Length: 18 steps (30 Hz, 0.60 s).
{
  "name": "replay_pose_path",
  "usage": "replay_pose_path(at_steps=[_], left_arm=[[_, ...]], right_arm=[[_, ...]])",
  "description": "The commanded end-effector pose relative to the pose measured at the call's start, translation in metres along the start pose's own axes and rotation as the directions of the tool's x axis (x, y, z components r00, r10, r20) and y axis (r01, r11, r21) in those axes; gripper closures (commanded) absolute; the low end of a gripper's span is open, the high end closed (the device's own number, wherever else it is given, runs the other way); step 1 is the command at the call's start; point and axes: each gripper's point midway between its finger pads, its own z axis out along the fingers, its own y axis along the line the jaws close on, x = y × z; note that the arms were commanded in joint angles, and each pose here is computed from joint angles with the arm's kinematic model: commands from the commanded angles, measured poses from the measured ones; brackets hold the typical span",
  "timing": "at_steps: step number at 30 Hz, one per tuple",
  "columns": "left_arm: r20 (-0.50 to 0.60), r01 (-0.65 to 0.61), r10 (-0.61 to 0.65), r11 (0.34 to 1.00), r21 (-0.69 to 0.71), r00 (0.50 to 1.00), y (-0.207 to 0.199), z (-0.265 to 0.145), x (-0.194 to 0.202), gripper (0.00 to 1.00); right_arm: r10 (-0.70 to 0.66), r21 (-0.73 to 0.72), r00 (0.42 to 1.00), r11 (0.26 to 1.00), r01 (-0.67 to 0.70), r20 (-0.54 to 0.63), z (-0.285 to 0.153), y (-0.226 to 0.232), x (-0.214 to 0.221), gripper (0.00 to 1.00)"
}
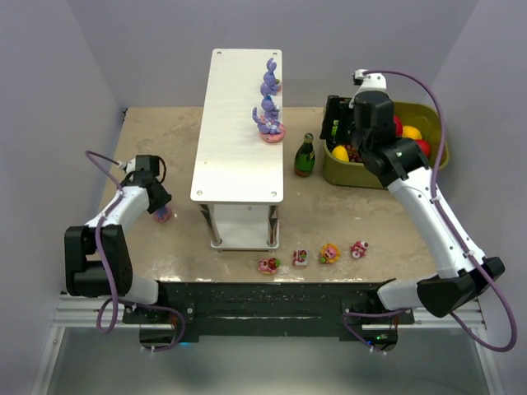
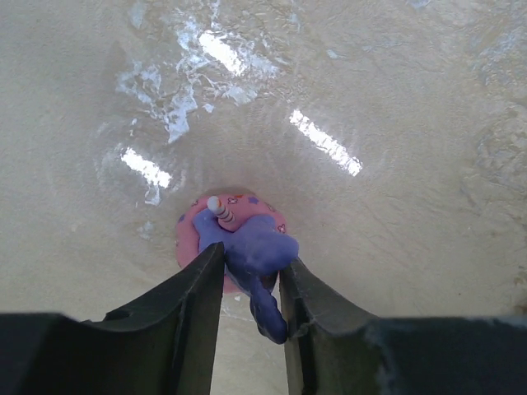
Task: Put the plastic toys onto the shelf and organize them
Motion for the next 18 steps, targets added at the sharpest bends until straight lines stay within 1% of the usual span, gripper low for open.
replay_pose_path(at_steps=[1, 3, 4, 9, 10, 11, 12, 13, 14, 15, 16, 17, 18], left_arm=[[0.068, -0.045, 0.044, 0.999, 0.019, 0.997, -0.004, 0.006, -0.016, 0.76], [0.069, -0.074, 0.072, 0.997, 0.035, 0.995, -0.007, 0.005, -0.017, 0.89], [0.069, -0.085, 0.082, 0.996, 0.04, 0.994, -0.008, 0.004, -0.019, 1.0], [0.058, -0.142, 0.138, 0.988, 0.064, 0.989, -0.013, -0.011, -0.027, 1.0], [0.086, -0.144, 0.137, 0.986, 0.082, 0.987, -0.021, -0.022, -0.042, 1.0], [0.098, -0.152, 0.141, 0.982, 0.114, 0.985, -0.028, -0.033, -0.05, 1.0], [0.088, -0.17, 0.161, 0.978, 0.118, 0.983, -0.027, -0.043, -0.053, 1.0], [0.137, -0.166, 0.146, 0.975, 0.15, 0.98, -0.039, -0.063, -0.077, 1.0], [0.156, -0.178, 0.15, 0.967, 0.184, 0.976, -0.046, -0.078, -0.087, 1.0], [0.139, -0.194, 0.17, 0.965, 0.179, 0.976, -0.043, -0.089, -0.088, 1.0], [0.198, -0.195, 0.152, 0.957, 0.216, 0.968, -0.054, -0.116, -0.113, 1.0], [0.205, -0.218, 0.169, 0.944, 0.249, 0.964, -0.06, -0.128, -0.119, 1.0], [0.187, -0.244, 0.202, 0.94, 0.24, 0.961, -0.055, -0.138, -0.118, 1.0]], right_arm=[[0.013, 0.021, 0.997, 1.0, -0.014, 0.082, -0.007, -0.006, -0.024, 0.17], [0.012, 0.018, 0.997, 1.0, -0.014, 0.08, -0.006, -0.006, -0.023, 0.17], [0.014, 0.019, 0.997, 1.0, -0.016, 0.082, -0.006, -0.006, -0.023, 0.17], [0.019, 0.017, 0.996, 1.0, -0.021, 0.086, -0.006, -0.006, -0.025, 0.17], [0.02, 0.017, 0.996, 1.0, -0.022, 0.086, -0.006, -0.005, -0.025, 0.17], [0.019, 0.02, 0.996, 1.0, -0.021, 0.084, -0.006, -0.005, -0.025, 0.17], [0.021, 0.02, 0.996, 1.0, -0.023, 0.088, -0.007, -0.006, -0.027, 0.17], [0.022, 0.018, 0.996, 1.0, -0.023, 0.084, -0.006, -0.005, -0.027, 0.17], [0.023, 0.016, 0.996, 1.0, -0.025, 0.084, -0.005, -0.004, -0.027, 0.17], [0.026, 0.011, 0.996, 1.0, -0.027, 0.083, -0.005, -0.003, -0.028, 0.17], [0.028, 0.011, 0.997, 1.0, -0.029, 0.078, -0.003, -0.002, -0.027, 0.17], [0.028, 0.009, 0.996, 1.0, -0.029, 0.079, -0.002, -0.001, -0.028, 0.17], [0.032, 0.007, 0.996, 0.999, -0.033, 0.079, -0.002, -0.001, -0.028, 0.17]])
